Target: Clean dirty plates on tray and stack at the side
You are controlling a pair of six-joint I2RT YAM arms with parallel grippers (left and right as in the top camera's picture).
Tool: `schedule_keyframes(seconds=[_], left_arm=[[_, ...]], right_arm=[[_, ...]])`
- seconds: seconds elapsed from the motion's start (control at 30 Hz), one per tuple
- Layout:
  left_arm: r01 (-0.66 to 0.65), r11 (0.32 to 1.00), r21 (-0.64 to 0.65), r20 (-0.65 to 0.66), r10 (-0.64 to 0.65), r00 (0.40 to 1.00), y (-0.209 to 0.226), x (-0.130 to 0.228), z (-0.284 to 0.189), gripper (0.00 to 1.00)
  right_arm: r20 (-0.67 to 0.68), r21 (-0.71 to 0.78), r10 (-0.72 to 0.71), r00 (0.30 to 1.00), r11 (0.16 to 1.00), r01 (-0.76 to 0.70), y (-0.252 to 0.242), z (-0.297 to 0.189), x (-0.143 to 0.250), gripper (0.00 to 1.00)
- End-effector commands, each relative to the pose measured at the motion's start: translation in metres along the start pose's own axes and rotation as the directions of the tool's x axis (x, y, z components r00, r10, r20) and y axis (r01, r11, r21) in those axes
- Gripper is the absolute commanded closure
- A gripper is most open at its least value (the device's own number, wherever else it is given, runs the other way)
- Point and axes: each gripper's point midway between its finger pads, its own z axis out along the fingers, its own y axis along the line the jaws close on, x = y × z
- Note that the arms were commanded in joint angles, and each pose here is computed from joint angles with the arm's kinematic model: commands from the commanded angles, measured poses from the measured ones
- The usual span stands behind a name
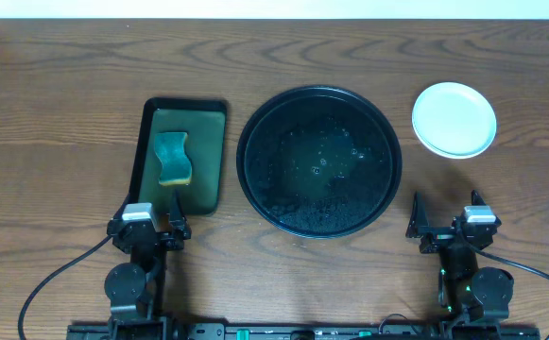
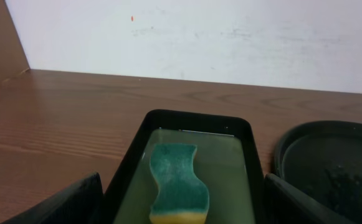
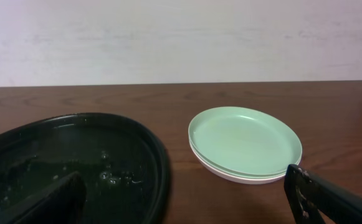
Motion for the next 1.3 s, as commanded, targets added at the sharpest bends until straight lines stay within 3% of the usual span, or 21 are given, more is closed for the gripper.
schedule_keyframes(seconds=[0.0, 1.27], left_arm=[[-0.024, 1.0, -0.004, -0.047, 0.024, 0.999, 0.0018, 0.0149, 0.0003, 0.18], [-0.023, 1.0, -0.005, -0.045, 0.022, 0.999, 0.0018, 0.0144, 0.0005, 0.18]], right_arm=[[-0.001, 0.013, -0.017, 1.0, 1.0, 0.017, -0.0031, -0.0002, 0.0007, 0.01], [-0.001, 0.013, -0.017, 1.0, 1.0, 0.017, -0.0031, -0.0002, 0.0007, 0.01]])
